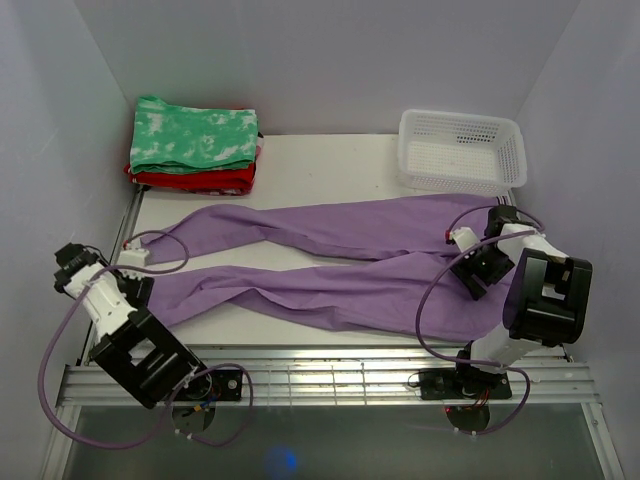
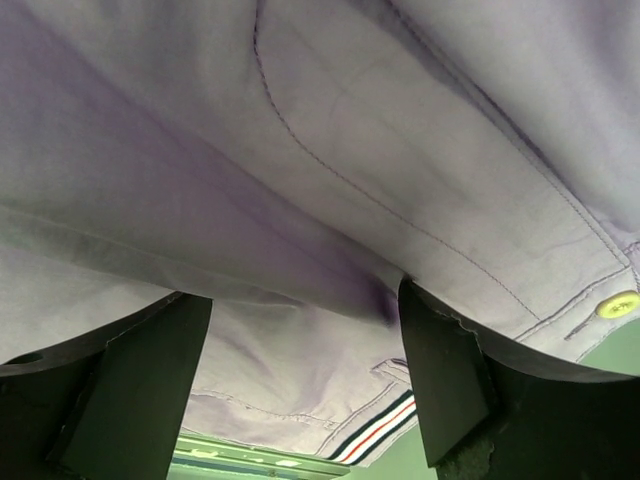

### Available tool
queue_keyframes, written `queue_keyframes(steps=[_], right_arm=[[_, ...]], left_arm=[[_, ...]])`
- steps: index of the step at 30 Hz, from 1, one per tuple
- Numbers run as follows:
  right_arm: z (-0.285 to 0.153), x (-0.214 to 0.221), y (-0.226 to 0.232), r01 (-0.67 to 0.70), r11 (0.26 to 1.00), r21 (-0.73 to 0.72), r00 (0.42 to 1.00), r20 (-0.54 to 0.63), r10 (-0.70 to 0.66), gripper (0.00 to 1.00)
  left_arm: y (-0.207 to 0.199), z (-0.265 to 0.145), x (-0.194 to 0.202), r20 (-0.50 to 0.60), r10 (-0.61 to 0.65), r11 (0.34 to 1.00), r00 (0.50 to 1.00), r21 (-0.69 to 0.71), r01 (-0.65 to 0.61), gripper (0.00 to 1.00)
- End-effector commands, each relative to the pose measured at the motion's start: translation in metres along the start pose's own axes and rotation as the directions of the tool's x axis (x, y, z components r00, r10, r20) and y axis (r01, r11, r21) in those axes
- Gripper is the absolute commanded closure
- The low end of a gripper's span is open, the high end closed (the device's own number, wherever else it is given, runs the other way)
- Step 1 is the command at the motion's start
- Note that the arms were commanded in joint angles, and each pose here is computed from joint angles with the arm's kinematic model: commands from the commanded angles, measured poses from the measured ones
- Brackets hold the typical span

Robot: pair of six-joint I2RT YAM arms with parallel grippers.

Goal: Fold and stack the trousers
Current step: Flatten the trousers out

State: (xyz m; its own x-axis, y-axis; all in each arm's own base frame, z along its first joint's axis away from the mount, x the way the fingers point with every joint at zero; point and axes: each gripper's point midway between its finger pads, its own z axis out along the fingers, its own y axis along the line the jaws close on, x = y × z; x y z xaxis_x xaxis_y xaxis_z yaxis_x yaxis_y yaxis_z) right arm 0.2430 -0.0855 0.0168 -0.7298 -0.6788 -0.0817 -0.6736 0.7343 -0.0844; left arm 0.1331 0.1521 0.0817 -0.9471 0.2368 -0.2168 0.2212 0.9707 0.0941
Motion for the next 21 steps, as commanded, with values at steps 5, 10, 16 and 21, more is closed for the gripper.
queue_keyframes(steps=[5, 10, 16, 21], right_arm=[[-0.01, 0.003, -0.011, 0.049, 0.997, 0.055, 0.999, 0.017, -0.05, 0.22], [-0.022, -0.01, -0.016, 0.052, 0.996, 0.077, 0.995, 0.083, -0.059, 0.43], [-0.022, -0.013, -0.024, 0.062, 0.994, 0.084, 0.995, 0.074, -0.069, 0.6], [-0.014, -0.005, -0.029, 0.045, 0.995, 0.094, 0.998, 0.04, -0.049, 0.61]], left_arm=[[0.056, -0.063, -0.116, 0.38, 0.063, 0.995, 0.923, 0.053, -0.089, 0.28], [0.082, -0.038, -0.163, 0.389, 0.058, 0.988, 0.919, 0.108, -0.108, 0.34], [0.106, -0.002, -0.213, 0.379, 0.031, 0.993, 0.925, 0.098, -0.073, 0.37], [0.099, 0.035, -0.236, 0.364, 0.1, 0.983, 0.926, 0.109, -0.15, 0.35]])
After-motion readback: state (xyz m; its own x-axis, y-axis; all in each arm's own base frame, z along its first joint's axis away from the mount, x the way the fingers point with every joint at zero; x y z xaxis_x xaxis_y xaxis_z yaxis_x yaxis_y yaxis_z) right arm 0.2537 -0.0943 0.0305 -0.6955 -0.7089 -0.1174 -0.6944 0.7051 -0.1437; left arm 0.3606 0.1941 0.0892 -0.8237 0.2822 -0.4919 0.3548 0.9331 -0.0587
